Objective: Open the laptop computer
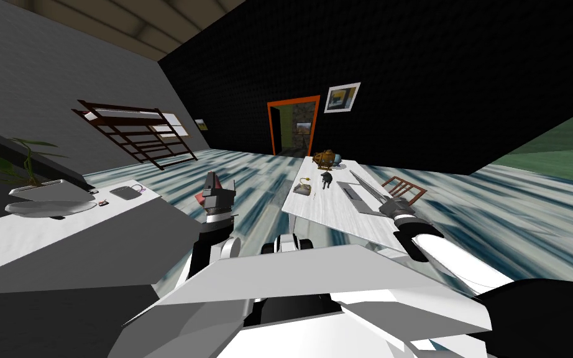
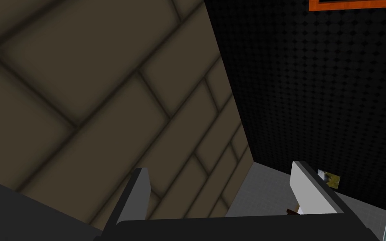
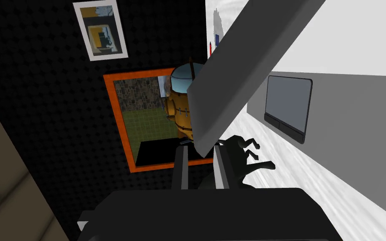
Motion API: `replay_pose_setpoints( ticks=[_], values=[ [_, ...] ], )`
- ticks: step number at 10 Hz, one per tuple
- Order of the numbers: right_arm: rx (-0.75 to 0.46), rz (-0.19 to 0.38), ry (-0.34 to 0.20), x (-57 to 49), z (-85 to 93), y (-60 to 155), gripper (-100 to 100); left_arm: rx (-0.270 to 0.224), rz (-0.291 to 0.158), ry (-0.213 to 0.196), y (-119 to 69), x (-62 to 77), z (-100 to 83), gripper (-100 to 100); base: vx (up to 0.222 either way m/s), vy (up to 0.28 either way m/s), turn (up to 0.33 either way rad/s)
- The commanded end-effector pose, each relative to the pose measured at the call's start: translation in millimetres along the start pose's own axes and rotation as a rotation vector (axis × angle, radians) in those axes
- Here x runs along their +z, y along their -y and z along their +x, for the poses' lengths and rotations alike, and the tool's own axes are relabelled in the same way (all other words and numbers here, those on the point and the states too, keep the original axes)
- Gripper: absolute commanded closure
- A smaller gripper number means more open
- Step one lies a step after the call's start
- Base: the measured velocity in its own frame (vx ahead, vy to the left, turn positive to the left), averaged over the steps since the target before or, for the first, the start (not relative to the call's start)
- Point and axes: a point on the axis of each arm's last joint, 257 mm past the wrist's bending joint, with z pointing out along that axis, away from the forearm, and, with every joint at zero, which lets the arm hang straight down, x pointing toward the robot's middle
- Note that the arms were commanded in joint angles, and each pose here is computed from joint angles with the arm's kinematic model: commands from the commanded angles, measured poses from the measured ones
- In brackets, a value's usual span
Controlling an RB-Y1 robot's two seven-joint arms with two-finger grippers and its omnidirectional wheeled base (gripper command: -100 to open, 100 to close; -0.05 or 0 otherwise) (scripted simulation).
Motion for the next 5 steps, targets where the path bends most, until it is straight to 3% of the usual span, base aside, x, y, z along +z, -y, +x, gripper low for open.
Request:
replay_pose_setpoints(
  ticks=[1,2,4,5],
  values=[
    [-0.028,0.009,0.007,-2.4,-0.5,2.9,100,0.0,0.0,0.0,0.0,0.0,0.0,0,0.01,-0.003,0.005],
    [-0.049,0.004,-0.022,-9.0,16.1,-3.8,100,0.0,0.0,0.0,0.0,0.0,0.0,0,0.042,0.029,0.048],
    [-0.07,0.012,-0.01,-9.0,12.8,-1.8,100,0.0,0.0,0.0,0.0,0.0,0.0,0,0.026,0.038,0.005],
    [-0.061,0.006,0.002,-4.7,17.0,13.2,-100,0.0,0.0,0.0,0.0,0.0,0.0,0,0.027,0.038,-0.128]
  ],
)
